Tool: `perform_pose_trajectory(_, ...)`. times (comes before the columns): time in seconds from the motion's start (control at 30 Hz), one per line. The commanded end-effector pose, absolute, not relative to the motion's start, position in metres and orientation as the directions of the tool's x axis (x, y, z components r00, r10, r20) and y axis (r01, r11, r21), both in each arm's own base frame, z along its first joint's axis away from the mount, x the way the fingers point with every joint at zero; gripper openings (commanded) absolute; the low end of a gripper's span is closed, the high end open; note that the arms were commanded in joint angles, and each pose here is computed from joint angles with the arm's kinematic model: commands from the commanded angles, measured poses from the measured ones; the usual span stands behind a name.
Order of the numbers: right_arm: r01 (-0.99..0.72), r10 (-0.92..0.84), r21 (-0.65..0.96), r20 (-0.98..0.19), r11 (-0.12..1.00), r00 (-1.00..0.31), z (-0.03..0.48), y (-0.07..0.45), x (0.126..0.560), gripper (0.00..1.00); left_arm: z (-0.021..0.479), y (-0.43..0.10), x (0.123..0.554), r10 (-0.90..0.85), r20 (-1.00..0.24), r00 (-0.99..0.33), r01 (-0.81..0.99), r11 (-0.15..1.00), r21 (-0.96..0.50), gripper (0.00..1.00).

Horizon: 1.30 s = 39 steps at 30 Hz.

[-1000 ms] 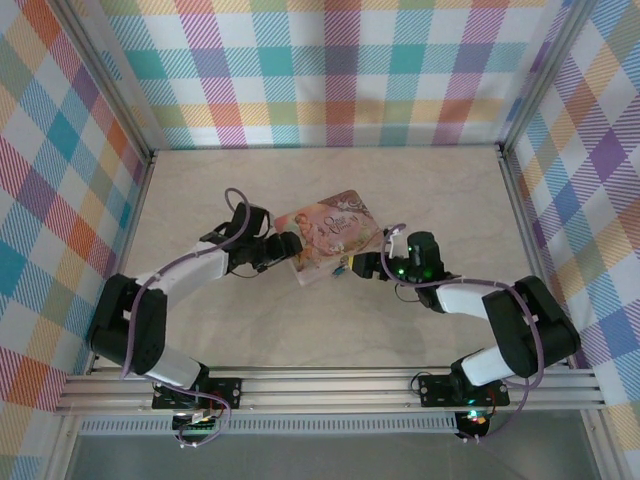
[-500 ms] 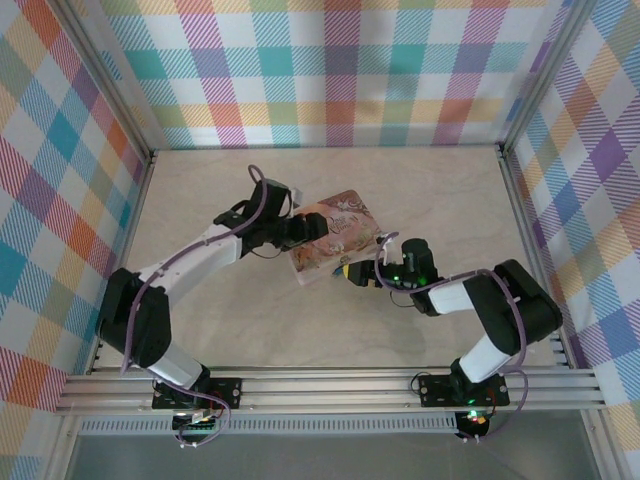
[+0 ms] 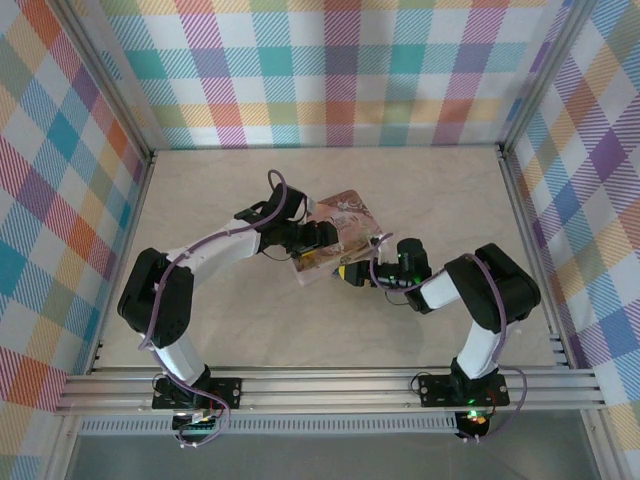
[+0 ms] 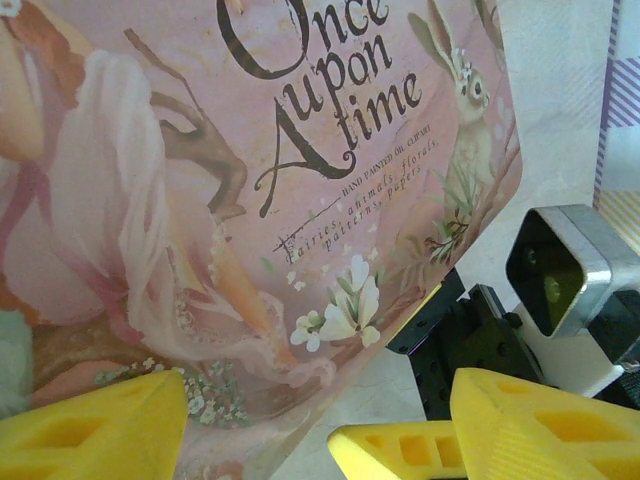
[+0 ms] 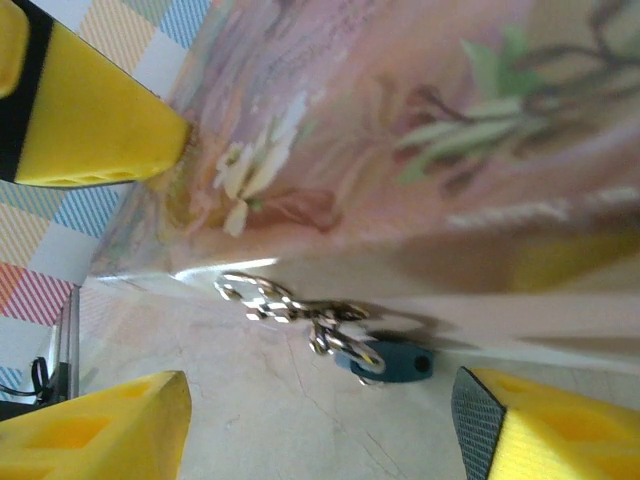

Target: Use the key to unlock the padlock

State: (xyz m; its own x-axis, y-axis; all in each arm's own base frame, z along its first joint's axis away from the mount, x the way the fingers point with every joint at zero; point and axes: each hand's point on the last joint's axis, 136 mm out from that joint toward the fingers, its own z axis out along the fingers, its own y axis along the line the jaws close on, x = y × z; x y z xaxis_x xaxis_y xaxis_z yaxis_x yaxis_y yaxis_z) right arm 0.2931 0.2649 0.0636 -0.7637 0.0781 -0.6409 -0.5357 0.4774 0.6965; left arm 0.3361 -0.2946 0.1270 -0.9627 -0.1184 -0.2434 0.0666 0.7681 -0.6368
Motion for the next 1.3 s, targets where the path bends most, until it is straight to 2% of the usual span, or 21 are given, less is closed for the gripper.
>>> perform_pose_trajectory(0.0,-0.596,0.081,0.686,-0.681,0.416,-0.728,0.08,0.277,0.296,0.68,0.122,-0.299,0.338,-0.109,-0.246,-0.963,0.072,0.776,-0.627,0.7)
perform_pose_trajectory(0.27,-0.593,0.098,0.701,-0.674,0.397,-0.732,0.075,0.282,0.299,0.66,0.115,-0.298,0.335,-0.113,-0.232,-0.966,0.057,0.783,-0.619,0.7)
perform_pose_trajectory(0.87,-0.621,0.086,0.697,-0.687,0.359,-0.722,0.076,0.285,0.292,0.53,0.11,-0.297,0.335,-0.121,-0.221,-0.968,0.042,0.788,-0.615,0.7)
perform_pose_trajectory(1.27,-0.613,0.077,0.698,-0.681,0.37,-0.728,0.073,0.284,0.291,0.4,0.111,-0.297,0.335,-0.121,-0.22,-0.968,0.041,0.789,-0.613,0.7)
